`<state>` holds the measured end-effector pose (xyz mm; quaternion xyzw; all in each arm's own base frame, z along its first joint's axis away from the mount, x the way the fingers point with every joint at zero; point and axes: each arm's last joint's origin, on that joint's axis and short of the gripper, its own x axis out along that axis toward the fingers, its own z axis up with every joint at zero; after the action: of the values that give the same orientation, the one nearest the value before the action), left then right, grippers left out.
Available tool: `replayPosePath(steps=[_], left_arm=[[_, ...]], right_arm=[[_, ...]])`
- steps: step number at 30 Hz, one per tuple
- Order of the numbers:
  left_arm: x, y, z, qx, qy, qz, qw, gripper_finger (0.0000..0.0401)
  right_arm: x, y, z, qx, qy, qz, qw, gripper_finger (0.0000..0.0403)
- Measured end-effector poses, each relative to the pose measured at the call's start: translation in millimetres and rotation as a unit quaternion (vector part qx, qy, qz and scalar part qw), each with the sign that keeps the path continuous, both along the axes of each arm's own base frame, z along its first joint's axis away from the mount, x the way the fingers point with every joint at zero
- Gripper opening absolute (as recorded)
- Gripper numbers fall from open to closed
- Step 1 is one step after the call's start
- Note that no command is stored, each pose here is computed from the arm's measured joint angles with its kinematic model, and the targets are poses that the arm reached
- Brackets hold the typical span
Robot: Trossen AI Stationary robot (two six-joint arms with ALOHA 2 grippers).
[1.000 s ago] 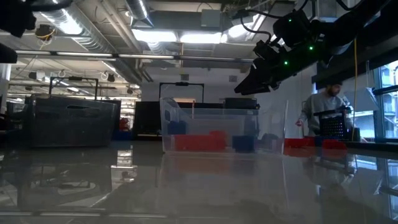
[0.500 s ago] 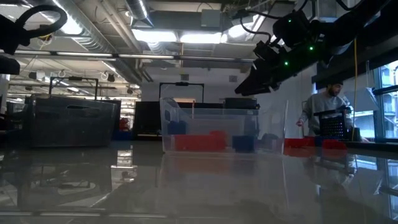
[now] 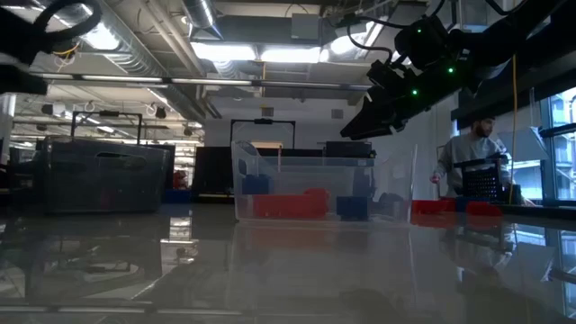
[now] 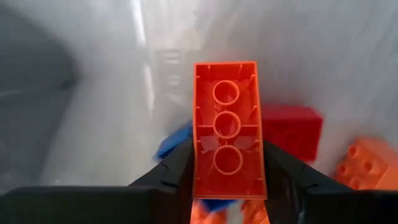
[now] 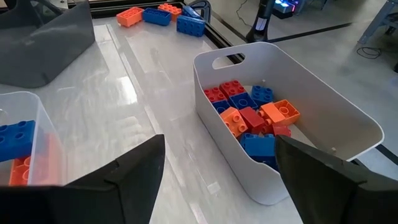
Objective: Sort blocks by size
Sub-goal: Put the big orange game piece into the transparent bin
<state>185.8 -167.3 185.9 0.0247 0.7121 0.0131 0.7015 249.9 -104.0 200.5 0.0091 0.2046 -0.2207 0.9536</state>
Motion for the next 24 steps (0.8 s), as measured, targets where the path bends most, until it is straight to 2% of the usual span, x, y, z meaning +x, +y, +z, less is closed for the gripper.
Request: replayPosePath(steps=[4, 8, 12, 15, 24], left_arm=[[3, 12, 26, 0.024, -0.03, 0.002, 0.999, 0.0127], [14, 27, 56, 0.042, -0.116, -0.012, 0.992, 0.0129], [28, 47, 79, 0.069, -0.214, -0.019, 0.974, 0.0131], [40, 62, 88, 0.088, -0.266, -0.019, 0.96, 0.0132], [79, 103, 96, 0.118, -0.345, -0.017, 0.931, 0.0133]], right_arm=[[0, 0, 0, 0.0, 0.0, 0.0, 1.0, 0.03], [0, 0, 0, 0.0, 0.0, 0.0, 1.0, 0.03], [0, 0, 0, 0.0, 0.0, 0.0, 1.0, 0.03], [0, 0, 0, 0.0, 0.0, 0.0, 1.0, 0.03], [0, 0, 0, 0.0, 0.0, 0.0, 1.0, 0.03]])
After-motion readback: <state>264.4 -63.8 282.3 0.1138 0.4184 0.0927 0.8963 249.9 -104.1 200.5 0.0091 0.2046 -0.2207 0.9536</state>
